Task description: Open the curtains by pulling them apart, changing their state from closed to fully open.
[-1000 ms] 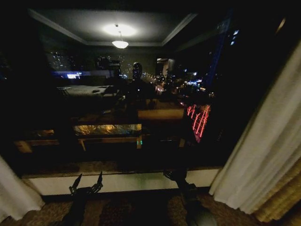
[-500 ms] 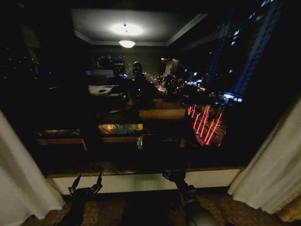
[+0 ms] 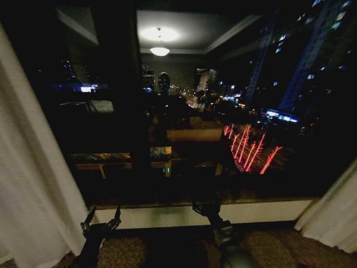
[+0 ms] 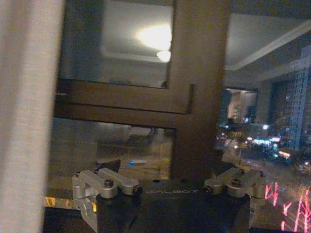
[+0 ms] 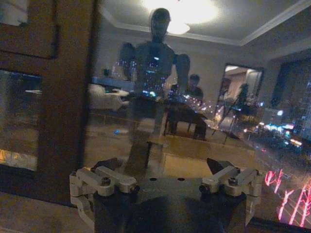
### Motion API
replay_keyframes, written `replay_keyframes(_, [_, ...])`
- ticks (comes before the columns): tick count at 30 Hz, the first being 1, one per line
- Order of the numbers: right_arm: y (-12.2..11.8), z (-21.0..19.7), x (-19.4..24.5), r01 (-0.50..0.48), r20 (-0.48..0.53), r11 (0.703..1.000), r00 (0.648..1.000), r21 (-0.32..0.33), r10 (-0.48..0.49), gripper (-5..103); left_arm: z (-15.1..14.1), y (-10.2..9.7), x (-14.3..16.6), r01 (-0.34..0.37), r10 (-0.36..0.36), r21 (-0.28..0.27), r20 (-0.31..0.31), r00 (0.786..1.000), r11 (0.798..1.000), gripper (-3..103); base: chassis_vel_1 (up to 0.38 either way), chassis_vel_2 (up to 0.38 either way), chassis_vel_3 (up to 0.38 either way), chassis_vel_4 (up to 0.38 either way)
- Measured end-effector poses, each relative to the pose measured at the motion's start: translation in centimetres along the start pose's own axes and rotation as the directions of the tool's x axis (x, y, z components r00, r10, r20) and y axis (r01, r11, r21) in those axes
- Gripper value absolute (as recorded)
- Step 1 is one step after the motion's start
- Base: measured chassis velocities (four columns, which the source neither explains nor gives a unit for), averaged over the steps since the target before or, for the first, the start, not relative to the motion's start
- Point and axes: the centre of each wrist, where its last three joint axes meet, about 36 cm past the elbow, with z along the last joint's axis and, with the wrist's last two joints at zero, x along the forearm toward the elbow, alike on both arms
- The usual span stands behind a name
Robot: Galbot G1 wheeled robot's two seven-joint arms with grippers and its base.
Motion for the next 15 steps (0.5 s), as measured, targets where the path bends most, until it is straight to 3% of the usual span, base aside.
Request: replay_keyframes(15, [0.21, 0.36, 0.45, 0.001, -0.002, 1.0, 1.0, 0.005, -0.001, 100, 0.25, 0.25, 0.32, -0.015, 0.015, -0.007, 0.005, 1.0, 1.0, 100, 0.356, 0.362, -0.362, -0.35])
